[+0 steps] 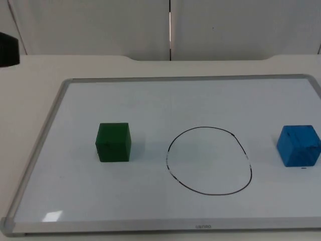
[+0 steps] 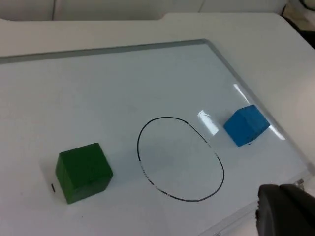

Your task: Push the two cubes into the marked area.

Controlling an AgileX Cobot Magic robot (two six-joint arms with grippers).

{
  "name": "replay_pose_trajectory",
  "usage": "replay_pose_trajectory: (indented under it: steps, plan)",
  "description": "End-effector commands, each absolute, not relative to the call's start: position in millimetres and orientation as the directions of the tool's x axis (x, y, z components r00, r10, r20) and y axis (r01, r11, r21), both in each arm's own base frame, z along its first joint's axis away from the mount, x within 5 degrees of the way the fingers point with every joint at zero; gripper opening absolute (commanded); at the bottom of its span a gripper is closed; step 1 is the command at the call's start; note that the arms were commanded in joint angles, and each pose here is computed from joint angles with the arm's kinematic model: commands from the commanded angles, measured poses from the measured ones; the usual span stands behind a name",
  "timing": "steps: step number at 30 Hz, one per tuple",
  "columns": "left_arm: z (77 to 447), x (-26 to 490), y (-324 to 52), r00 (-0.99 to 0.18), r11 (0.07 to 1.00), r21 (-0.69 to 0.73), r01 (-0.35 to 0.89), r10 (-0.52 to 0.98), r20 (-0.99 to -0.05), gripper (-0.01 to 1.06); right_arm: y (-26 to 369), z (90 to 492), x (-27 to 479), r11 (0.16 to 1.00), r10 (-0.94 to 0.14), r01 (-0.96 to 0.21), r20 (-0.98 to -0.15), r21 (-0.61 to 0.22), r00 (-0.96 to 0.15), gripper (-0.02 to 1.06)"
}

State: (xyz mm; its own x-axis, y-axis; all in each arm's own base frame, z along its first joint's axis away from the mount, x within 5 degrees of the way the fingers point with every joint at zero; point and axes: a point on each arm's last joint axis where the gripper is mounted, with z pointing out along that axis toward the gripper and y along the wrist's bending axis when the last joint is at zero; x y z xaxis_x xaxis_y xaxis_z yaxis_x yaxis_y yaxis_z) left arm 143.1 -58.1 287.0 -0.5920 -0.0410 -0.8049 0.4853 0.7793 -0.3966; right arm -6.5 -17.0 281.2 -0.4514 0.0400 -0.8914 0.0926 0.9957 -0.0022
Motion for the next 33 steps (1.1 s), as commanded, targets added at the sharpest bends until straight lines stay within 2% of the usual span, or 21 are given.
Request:
replay_pose_trajectory:
  steps: [1,6,13,29,33]
  plan:
    - [281.6,159.3,-58.4,-0.604,0.773,-0.425,0.471,-0.068,-0.794,0.00,-17.2,280.9,-7.1,0.995,0.036,0.096,-0.893,-0.008,-0.449,0.76]
    - [264.8,180.3,-56.4,-0.656,0.792,-0.455,0.406,-0.095,-0.749,0.00,-17.2,280.9,-7.1,0.995,0.036,0.096,-0.893,-0.008,-0.449,0.76]
    - [246.4,200.4,-58.3,-0.694,0.782,-0.496,0.378,-0.115,-0.711,0.00,-17.2,280.9,-7.1,0.995,0.036,0.096,-0.893,-0.008,-0.449,0.76]
    - [200.3,238.7,-96.1,-0.739,0.861,-0.379,0.340,-0.004,-0.674,0.00,-17.1,280.9,-7.1,0.995,0.037,0.095,-0.893,-0.007,-0.449,0.76]
    - [186.6,261.4,-94.8,-0.756,0.902,-0.330,0.277,-0.008,-0.654,0.00,-17.1,280.9,-7.1,0.995,0.037,0.095,-0.893,-0.007,-0.449,0.76]
